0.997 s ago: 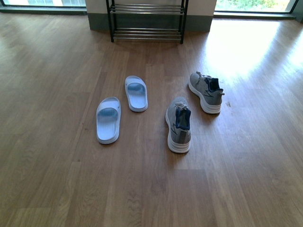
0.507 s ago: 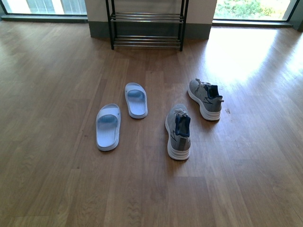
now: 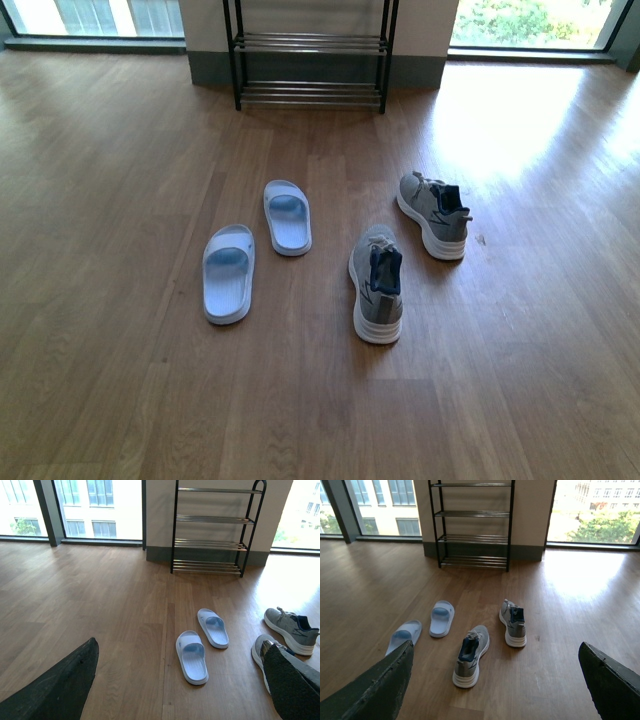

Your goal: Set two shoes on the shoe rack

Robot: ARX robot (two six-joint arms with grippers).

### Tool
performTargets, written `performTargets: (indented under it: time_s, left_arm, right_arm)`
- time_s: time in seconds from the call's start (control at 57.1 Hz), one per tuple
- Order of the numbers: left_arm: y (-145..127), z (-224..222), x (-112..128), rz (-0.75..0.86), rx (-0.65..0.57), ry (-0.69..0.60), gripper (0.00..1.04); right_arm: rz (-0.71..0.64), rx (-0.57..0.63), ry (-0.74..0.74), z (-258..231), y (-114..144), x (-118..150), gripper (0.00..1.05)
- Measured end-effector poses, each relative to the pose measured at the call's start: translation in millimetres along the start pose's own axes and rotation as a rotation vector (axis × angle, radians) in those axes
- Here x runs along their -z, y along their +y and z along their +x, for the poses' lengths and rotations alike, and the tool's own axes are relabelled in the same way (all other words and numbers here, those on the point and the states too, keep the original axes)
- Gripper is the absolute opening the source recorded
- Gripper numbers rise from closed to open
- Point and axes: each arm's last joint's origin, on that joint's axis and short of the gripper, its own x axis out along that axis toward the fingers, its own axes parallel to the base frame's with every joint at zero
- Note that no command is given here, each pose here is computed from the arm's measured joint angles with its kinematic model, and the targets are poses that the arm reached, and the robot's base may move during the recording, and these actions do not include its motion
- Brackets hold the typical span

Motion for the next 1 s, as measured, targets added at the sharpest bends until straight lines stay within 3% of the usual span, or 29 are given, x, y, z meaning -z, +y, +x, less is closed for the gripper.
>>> performTargets:
  time_s: [0.997]
  left_arm:
    - [0.0, 0.0, -0.1, 0.0, 0.0, 0.0, 0.95]
  right_arm:
    - [0.0, 0.0, 0.0, 0.0, 0.0, 0.0, 0.96]
